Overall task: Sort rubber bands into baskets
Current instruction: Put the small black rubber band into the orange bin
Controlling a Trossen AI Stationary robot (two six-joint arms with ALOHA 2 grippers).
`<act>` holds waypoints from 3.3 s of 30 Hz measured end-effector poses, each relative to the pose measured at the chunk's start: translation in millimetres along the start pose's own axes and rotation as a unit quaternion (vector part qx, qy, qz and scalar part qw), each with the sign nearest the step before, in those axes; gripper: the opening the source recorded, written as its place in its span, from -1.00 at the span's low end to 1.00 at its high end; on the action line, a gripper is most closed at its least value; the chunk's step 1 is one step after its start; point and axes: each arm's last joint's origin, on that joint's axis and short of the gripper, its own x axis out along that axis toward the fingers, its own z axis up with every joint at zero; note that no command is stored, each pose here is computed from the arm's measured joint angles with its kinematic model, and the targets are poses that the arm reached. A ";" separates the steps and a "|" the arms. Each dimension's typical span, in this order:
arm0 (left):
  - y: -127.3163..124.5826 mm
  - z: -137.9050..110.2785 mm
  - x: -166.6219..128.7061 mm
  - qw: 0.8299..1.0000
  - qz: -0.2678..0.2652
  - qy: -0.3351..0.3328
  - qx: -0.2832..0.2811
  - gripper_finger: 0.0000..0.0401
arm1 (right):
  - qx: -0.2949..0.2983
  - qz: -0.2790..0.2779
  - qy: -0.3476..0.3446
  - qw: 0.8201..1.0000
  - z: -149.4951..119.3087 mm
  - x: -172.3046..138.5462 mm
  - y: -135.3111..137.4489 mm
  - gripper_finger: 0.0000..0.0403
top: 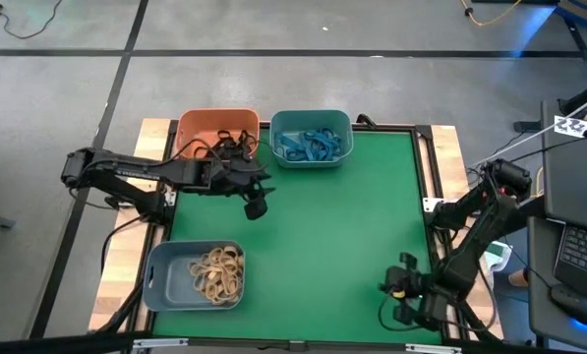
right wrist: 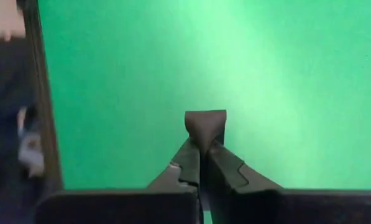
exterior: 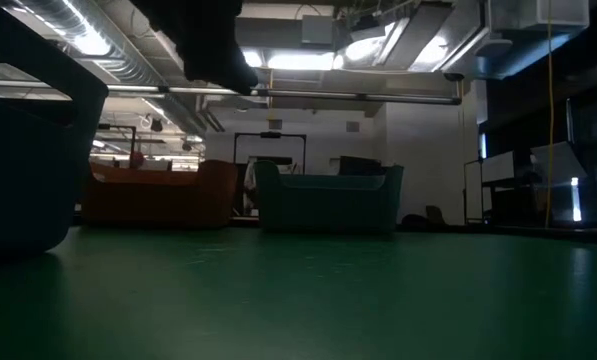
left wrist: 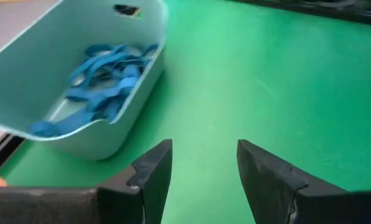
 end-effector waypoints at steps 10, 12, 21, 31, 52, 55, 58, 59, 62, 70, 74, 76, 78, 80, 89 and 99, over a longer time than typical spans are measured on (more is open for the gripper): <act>-48.2 -4.5 7.5 0.996 -0.073 -0.034 0.037 -0.11 | -0.077 -0.048 -0.142 0.986 52.0 15.3 -7.9 -0.97; -59.1 -7.4 11.8 0.995 -0.086 -0.037 0.043 -0.11 | -0.095 -0.060 -0.168 0.979 61.1 17.2 -9.2 -0.98; -108.0 -18.4 35.2 0.984 -0.141 -0.091 0.062 -0.11 | -0.131 -0.091 -0.281 0.946 100.9 19.4 -8.7 -0.92; -147.2 -35.3 67.0 0.967 -0.184 -0.161 0.067 -0.11 | -0.153 -0.081 -0.360 0.917 127.9 12.9 -2.4 -0.92; -156.0 -35.3 87.5 0.947 -0.217 -0.235 0.019 -0.31 | -0.186 -0.057 -0.388 0.901 148.8 26.6 0.0 -0.92; -156.3 -35.4 87.3 0.945 -0.220 -0.237 0.035 -0.51 | -0.182 -0.059 -0.389 0.901 150.8 27.0 -1.5 -0.92; -156.8 -35.8 87.2 0.945 -0.221 -0.237 0.041 -0.74 | -0.180 -0.052 -0.389 0.902 152.4 27.2 -2.1 -0.92; -156.7 -35.7 87.2 0.945 -0.222 -0.237 0.041 -0.82 | -0.180 -0.049 -0.389 0.902 152.5 27.1 -1.9 -0.92; -156.9 -35.5 86.9 0.944 -0.222 -0.240 0.048 -0.97 | -0.161 -0.034 -0.395 0.904 153.5 26.1 -1.0 -0.92; -151.1 -32.5 77.4 0.954 -0.210 -0.204 0.066 -0.98 | -0.165 -0.011 -0.396 0.903 153.2 12.6 7.9 -0.53; -136.9 -26.2 59.2 0.970 -0.168 -0.157 0.073 -0.97 | -0.201 -0.010 -0.374 0.905 149.5 -16.6 16.9 -0.21; -123.8 -24.8 47.1 0.981 -0.134 -0.115 0.082 -0.98 | -0.205 -0.007 -0.358 0.911 145.8 -28.3 20.2 -0.09; -106.7 -21.7 35.7 0.989 -0.097 -0.082 0.080 -0.99 | -0.202 -0.001 -0.344 0.917 138.9 -35.0 21.2 -0.01; -85.6 -20.0 23.2 0.995 -0.045 -0.047 0.073 -0.98 | -0.192 0.005 -0.335 0.922 133.9 -35.7 22.2 0.04; 26.9 -5.6 -18.4 0.985 0.172 0.014 -0.012 -0.98 | -0.145 -0.036 -0.287 0.946 107.1 4.0 6.7 0.02; 131.9 -17.8 -3.2 0.948 0.274 0.128 -0.101 -0.94 | -0.103 -0.049 -0.273 0.955 97.9 19.3 -7.5 -0.02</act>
